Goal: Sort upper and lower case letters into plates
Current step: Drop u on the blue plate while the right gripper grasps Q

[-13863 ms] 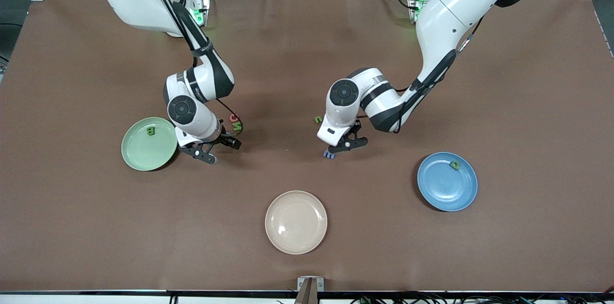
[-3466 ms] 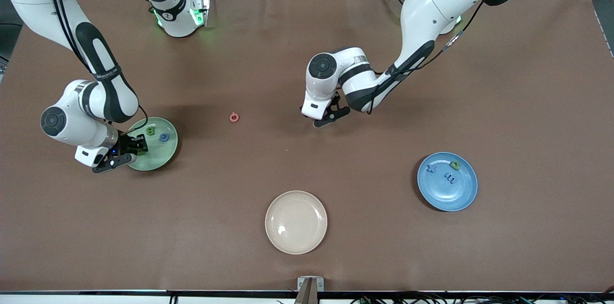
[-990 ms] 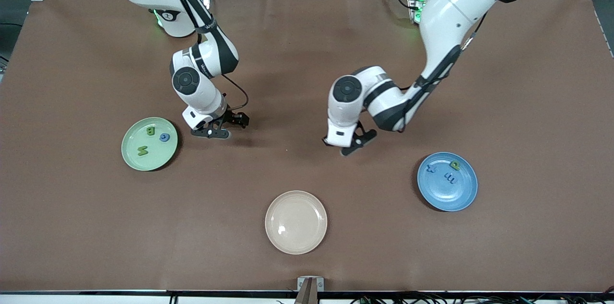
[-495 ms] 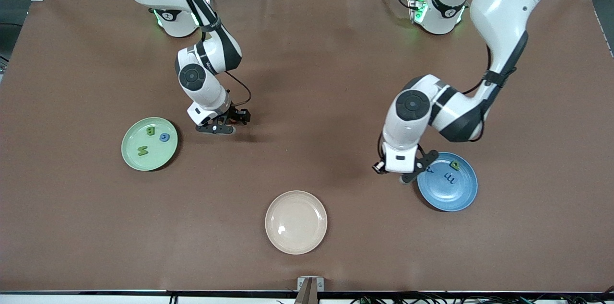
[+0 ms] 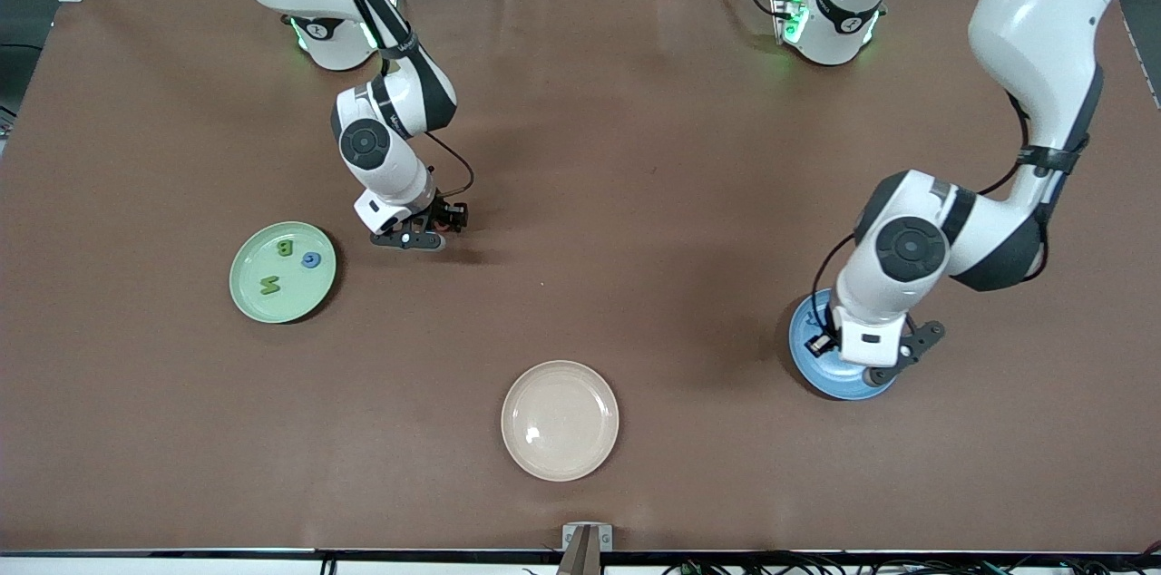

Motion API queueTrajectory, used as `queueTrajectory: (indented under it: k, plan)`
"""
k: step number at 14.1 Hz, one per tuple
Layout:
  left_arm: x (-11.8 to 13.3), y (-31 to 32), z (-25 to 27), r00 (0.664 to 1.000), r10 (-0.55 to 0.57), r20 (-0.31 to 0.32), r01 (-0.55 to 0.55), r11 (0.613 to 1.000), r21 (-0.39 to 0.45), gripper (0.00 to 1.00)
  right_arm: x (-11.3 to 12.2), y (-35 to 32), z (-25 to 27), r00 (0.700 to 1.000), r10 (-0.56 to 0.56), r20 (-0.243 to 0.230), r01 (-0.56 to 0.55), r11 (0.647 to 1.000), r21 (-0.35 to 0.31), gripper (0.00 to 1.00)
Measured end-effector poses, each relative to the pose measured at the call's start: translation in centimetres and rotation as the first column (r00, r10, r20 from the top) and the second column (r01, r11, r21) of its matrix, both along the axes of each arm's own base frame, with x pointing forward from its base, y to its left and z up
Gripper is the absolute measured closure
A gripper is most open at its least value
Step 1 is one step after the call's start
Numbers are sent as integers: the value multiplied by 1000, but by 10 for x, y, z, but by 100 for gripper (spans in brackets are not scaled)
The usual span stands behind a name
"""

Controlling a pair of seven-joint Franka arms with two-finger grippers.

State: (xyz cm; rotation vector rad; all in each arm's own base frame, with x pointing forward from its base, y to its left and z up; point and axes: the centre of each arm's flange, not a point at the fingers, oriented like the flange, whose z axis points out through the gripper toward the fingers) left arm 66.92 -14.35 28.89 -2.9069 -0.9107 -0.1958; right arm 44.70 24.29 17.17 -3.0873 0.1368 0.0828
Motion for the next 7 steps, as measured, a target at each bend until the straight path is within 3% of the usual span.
queueTrajectory:
  k: [1, 3, 7]
  plan:
    - [2, 9, -1, 1000, -7, -4, 7, 1000, 3, 74, 0, 0, 1, 1000, 0, 2, 0, 1000, 1, 43]
    - [5, 32, -6, 1000, -17, -22, 17, 1000, 8, 74, 1, 2, 6, 1000, 2, 7, -2, 1000, 5, 63]
    - [6, 56, -34, 997, -22, -72, 22, 1000, -5, 73, 0, 1, 6, 1000, 2, 5, -2, 1000, 4, 64]
